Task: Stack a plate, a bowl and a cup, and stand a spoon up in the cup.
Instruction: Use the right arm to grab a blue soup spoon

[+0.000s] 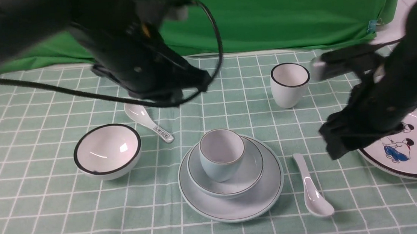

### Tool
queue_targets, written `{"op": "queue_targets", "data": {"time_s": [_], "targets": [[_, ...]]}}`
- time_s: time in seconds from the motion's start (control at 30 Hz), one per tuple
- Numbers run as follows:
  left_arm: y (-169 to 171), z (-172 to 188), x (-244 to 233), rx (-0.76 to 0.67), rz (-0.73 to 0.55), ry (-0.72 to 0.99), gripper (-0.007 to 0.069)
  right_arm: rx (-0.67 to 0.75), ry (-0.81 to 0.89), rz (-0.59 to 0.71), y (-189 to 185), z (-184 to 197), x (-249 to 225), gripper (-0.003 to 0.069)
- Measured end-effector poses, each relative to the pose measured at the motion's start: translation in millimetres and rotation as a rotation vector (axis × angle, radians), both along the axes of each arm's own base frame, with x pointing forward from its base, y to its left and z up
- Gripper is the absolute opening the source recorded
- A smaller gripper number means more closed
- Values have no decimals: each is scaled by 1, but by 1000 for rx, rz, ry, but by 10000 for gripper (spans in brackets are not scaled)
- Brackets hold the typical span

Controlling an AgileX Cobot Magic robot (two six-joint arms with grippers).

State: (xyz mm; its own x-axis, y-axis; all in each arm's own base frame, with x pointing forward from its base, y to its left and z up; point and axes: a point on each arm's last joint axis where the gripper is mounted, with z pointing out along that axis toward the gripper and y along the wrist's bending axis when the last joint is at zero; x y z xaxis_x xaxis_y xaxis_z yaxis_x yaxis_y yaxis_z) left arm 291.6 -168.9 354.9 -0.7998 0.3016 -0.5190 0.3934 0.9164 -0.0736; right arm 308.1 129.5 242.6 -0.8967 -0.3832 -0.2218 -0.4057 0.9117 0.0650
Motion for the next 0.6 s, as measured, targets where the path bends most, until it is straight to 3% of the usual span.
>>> {"op": "queue_targets", "data": {"time_s": [0.17, 0.4, 0.5, 0.6], "targets": [[30, 25, -45, -21, 30, -80, 8, -11, 30, 11, 18, -42, 26, 502], [64, 23, -84, 25, 136, -134, 8, -14, 33, -1, 28, -82, 44, 495], [73, 22, -94, 32, 161, -148, 8, -20, 31, 14, 31, -89, 46, 424], [76, 22, -98, 33, 167, -157, 9, -16, 24, 23, 33, -89, 46, 238]]}}
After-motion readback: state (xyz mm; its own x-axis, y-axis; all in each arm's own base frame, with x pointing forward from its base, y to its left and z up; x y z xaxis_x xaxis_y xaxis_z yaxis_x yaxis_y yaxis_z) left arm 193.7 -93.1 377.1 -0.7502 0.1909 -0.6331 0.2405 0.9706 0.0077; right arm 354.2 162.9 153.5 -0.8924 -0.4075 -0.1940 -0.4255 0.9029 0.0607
